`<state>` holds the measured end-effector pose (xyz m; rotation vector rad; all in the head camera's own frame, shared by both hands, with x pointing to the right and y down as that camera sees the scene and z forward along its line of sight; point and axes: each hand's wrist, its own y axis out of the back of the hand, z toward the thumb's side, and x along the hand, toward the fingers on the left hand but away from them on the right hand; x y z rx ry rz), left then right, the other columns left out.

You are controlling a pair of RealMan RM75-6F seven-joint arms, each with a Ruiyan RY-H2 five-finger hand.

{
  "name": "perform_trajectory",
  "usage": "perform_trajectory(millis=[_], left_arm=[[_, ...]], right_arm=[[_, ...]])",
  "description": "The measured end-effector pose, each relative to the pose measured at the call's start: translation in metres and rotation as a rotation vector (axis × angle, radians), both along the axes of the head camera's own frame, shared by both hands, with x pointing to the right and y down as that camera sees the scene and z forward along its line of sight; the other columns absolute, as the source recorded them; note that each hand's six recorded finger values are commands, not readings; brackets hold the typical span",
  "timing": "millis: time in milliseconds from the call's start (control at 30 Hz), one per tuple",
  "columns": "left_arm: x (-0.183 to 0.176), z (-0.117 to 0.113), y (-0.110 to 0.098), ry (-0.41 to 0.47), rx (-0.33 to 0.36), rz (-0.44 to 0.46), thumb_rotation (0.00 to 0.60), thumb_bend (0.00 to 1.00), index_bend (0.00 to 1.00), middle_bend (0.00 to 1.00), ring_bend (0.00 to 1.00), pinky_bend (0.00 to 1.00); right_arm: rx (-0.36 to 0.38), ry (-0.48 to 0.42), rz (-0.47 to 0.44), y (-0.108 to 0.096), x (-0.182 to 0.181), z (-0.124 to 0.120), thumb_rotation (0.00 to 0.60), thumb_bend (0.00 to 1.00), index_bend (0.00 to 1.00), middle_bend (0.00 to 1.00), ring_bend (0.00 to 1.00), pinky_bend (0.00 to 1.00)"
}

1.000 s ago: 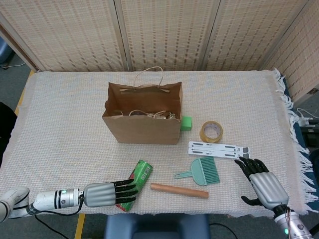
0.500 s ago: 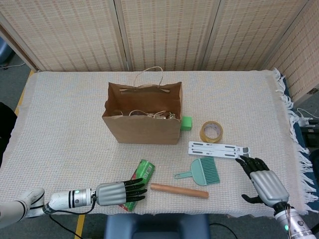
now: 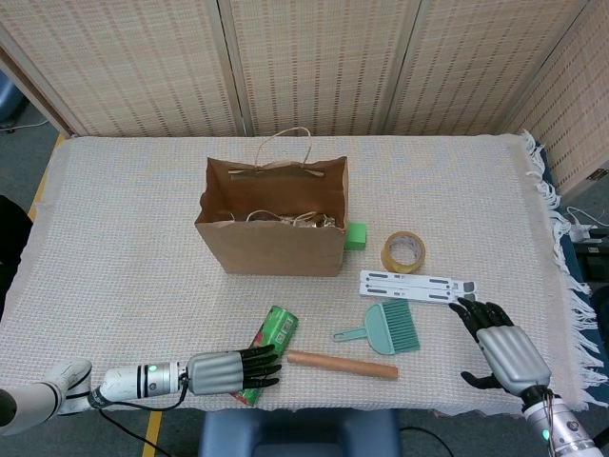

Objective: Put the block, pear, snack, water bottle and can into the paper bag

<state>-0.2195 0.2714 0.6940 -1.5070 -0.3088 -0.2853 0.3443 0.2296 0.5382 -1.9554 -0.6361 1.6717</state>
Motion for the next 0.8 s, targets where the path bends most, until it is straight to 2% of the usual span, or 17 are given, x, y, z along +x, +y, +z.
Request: perform_trajectory(millis=[33, 100, 233, 300, 367, 467, 567, 800], left_arm=[[0.000, 0.001, 0.001, -0.003, 0.004, 0.002, 0.600, 0.46, 0.07, 0.00, 0.00, 0.07], [-0.003, 0.001, 0.003, -0.008, 0.008, 0.017, 0.600, 0.49, 0.20, 0.08, 0.06, 0.20], [-0.007, -0.002, 0.009, 0.000, -0.004, 0.046, 0.600, 0.55, 0.40, 0.34, 0.35, 0.51], [-0.010, -0.004, 0.010, 0.005, -0.011, 0.064, 0.600, 0.58, 0.46, 0.45, 0.46, 0.62], [-0.013, -0.006, 0.011, 0.005, -0.015, 0.079, 0.600, 0.60, 0.52, 0.53, 0.53, 0.68], [-0.016, -0.009, 0.009, 0.005, -0.014, 0.086, 0.600, 0.62, 0.57, 0.59, 0.58, 0.71], [-0.022, -0.013, 0.002, 0.000, -0.001, 0.075, 0.600, 0.63, 0.58, 0.60, 0.59, 0.72], [-0.052, -0.026, -0.039, -0.056, 0.063, -0.036, 0.600, 0.63, 0.58, 0.60, 0.59, 0.73]], right_arm=[[0.001, 0.000, 0.000, 0.000, 0.000, 0.000, 0.600, 0.10, 0.00, 0.00, 0.00, 0.00], [0.003, -0.001, 0.001, 0.000, -0.001, -0.001, 0.600, 0.10, 0.00, 0.00, 0.00, 0.00], [0.007, -0.004, 0.001, 0.000, -0.001, -0.001, 0.600, 0.10, 0.00, 0.00, 0.00, 0.00], [0.008, -0.004, 0.001, 0.000, -0.002, -0.002, 0.600, 0.10, 0.00, 0.00, 0.00, 0.00], [0.009, -0.005, 0.001, 0.000, -0.002, -0.002, 0.600, 0.10, 0.00, 0.00, 0.00, 0.00], [0.011, -0.007, 0.001, 0.000, -0.002, -0.003, 0.600, 0.10, 0.00, 0.00, 0.00, 0.00], [0.014, -0.011, 0.002, 0.000, -0.003, -0.004, 0.600, 0.10, 0.00, 0.00, 0.00, 0.00], [0.017, -0.019, -0.001, 0.000, -0.004, -0.006, 0.600, 0.10, 0.00, 0.00, 0.00, 0.00]])
